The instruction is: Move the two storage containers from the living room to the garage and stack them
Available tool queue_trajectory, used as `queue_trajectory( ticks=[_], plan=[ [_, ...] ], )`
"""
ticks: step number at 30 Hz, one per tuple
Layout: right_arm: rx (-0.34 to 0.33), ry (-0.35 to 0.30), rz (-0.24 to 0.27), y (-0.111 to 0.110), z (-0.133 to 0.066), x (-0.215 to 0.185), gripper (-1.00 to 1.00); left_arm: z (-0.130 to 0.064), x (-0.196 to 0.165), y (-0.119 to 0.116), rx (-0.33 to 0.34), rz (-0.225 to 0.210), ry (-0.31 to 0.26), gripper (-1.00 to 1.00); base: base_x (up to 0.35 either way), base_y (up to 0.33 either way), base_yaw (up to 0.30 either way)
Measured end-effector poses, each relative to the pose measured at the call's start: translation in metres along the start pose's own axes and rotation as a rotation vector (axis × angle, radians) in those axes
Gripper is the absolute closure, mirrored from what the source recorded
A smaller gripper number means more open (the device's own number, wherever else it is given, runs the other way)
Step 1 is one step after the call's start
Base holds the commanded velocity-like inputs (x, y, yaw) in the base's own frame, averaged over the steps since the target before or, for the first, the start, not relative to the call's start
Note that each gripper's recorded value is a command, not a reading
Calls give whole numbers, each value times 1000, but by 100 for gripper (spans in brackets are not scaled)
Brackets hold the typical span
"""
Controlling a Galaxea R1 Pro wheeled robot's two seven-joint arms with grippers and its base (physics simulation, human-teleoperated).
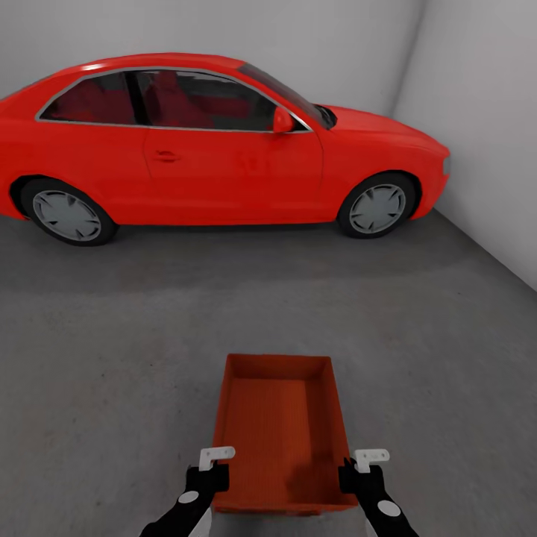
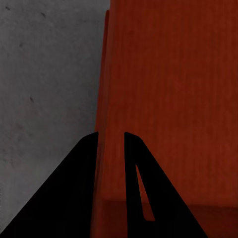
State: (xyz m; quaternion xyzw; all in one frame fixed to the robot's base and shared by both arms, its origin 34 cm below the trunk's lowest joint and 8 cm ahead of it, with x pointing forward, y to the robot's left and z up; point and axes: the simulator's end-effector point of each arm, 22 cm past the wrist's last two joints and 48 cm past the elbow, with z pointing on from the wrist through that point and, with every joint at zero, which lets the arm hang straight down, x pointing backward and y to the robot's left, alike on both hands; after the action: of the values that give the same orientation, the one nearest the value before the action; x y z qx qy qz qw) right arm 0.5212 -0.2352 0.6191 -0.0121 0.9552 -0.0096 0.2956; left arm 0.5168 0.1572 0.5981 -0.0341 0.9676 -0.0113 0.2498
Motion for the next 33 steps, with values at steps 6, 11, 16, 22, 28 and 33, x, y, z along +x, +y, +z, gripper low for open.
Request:
queue_trajectory(
  ticks=[6,11,16,22,28,33],
  plan=[
    [4,-39,1,-1,1,-19,100,1,-19,-2,8,-6,-37,100,57,0,0],
    [3,-31,0,-1,1,-15,100,1,-15,-2,6,-4,-29,100,3,0,0],
    [3,-28,1,-1,1,-13,100,1,-13,-2,6,-3,-26,100,0,0,0],
    [4,-40,0,-1,1,-19,100,2,-19,-2,9,-7,-38,100,-85,0,0],
    [2,-14,0,-1,1,-7,100,1,-7,-1,3,-2,-13,100,-111,0,0],
    [1,-10,0,-1,1,-5,100,1,-5,-1,2,-1,-9,100,-8,0,0]
  ],
)
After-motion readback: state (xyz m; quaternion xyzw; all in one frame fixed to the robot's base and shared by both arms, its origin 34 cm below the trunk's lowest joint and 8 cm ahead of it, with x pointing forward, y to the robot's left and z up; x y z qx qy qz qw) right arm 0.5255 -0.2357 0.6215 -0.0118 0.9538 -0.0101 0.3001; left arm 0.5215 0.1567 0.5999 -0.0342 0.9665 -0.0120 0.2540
